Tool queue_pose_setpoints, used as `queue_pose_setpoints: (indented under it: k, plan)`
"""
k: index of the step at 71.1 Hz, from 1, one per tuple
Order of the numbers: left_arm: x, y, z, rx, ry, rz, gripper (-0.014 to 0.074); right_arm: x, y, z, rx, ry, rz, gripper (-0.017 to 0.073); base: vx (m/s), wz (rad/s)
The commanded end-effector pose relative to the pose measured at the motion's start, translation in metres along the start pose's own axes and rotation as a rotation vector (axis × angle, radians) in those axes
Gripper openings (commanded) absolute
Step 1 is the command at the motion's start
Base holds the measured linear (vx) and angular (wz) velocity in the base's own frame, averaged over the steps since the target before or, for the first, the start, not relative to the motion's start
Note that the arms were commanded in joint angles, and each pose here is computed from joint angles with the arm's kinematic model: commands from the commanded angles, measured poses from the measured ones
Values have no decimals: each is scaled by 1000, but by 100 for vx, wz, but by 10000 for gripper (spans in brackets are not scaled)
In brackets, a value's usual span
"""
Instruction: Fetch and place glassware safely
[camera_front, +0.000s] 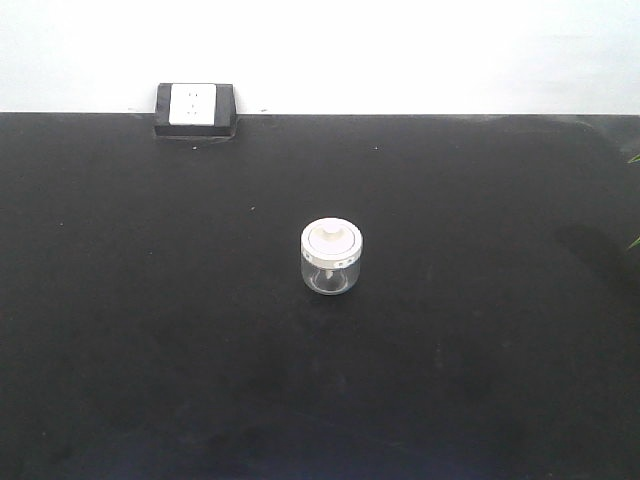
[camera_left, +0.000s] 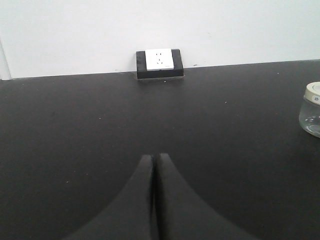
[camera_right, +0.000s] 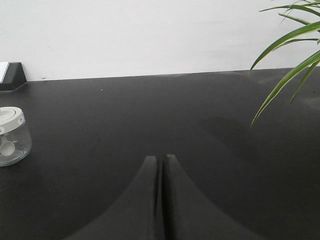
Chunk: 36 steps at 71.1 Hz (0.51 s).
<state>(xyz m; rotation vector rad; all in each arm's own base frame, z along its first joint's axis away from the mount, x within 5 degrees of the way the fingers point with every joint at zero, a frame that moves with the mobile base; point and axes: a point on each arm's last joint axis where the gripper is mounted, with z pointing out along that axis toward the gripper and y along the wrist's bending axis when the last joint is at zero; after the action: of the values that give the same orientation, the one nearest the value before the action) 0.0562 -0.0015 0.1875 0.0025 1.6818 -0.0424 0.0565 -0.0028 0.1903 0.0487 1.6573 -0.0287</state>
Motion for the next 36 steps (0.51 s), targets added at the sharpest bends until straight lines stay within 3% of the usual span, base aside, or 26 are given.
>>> queue_pose_setpoints:
  k: [1,36]
  plan:
    - [1,0,1,5,-63,-12,-7,0,0,0,7,-60,-12,-3,0,0]
    - [1,0,1,5,-63,-12,-7,0,0,0,5,-58,1,-3,0,0]
